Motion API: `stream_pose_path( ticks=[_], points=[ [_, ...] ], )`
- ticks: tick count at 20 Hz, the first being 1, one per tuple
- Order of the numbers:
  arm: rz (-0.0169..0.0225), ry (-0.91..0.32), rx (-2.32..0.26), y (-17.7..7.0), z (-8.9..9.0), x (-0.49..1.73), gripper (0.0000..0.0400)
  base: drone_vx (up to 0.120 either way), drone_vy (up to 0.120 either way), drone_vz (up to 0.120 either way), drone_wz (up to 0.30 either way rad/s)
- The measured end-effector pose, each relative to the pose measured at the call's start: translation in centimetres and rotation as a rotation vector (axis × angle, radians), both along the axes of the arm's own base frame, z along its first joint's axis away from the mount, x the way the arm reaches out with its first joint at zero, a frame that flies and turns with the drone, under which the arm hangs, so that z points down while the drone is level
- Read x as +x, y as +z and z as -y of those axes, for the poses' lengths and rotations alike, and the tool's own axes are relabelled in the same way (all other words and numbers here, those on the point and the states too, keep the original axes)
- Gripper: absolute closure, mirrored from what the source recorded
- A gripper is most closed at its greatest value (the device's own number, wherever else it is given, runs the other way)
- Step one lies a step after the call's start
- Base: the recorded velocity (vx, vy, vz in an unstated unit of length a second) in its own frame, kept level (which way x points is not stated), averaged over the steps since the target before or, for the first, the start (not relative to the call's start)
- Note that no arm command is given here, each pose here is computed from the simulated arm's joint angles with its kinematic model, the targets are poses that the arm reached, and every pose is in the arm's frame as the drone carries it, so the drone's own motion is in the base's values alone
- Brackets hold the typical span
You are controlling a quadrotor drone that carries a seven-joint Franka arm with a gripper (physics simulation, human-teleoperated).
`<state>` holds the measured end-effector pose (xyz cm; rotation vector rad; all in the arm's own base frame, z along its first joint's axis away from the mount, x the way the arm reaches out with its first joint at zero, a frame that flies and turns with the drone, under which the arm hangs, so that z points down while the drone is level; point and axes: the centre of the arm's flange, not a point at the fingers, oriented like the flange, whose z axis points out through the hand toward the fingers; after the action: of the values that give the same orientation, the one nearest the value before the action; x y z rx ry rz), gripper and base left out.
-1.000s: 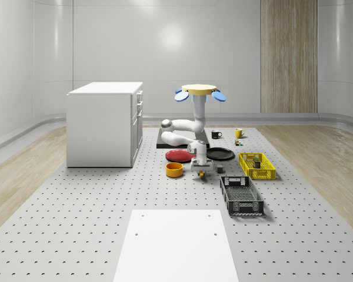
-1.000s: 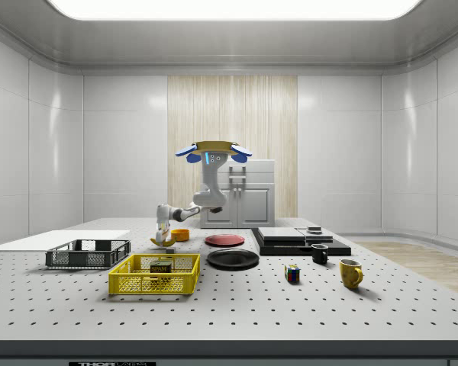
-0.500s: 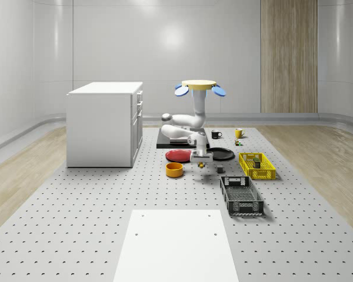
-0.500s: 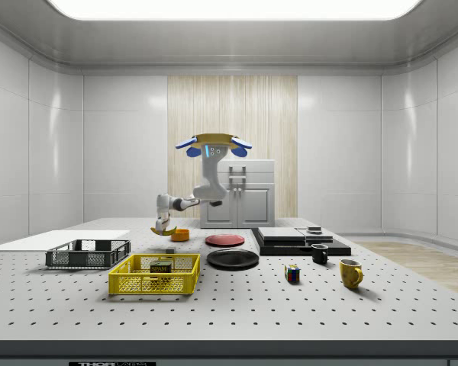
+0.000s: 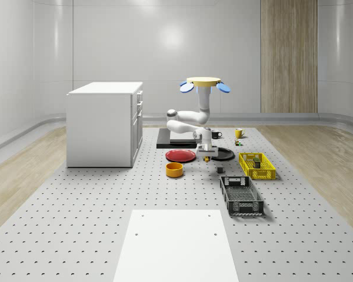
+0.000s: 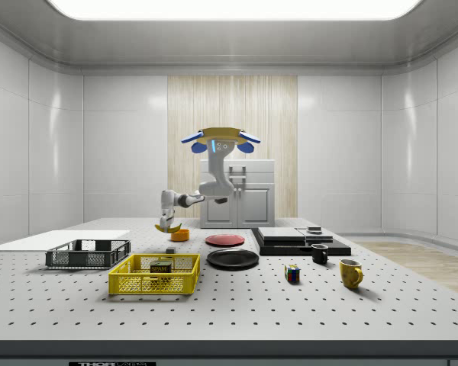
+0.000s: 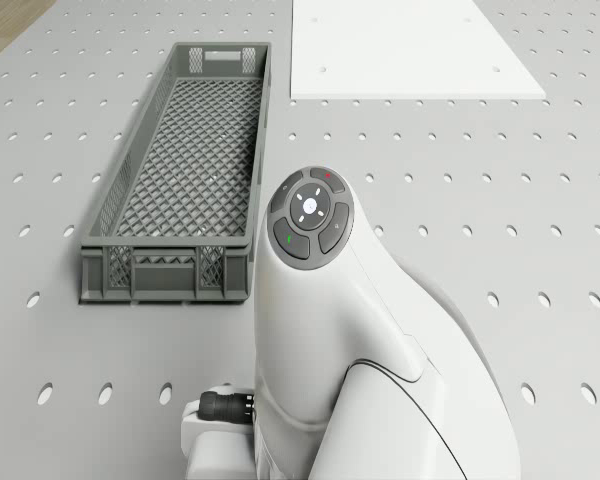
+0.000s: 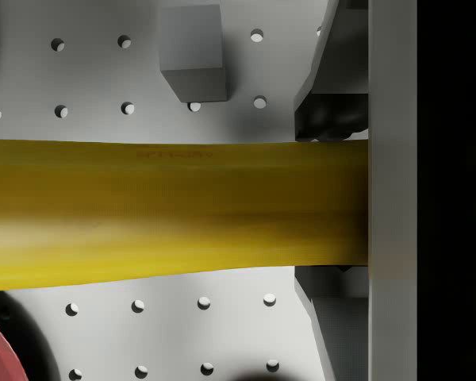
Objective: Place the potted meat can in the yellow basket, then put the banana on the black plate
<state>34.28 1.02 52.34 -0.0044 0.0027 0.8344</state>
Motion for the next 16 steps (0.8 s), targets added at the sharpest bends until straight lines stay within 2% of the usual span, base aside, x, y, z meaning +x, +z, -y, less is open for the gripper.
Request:
stream_pose_path(
  ticks=[16],
  points=[
    [0.0,0.004,0.0,-0.05,0.0,0.0,0.0207,-0.12,0.12,0.0,0.0]
  ],
)
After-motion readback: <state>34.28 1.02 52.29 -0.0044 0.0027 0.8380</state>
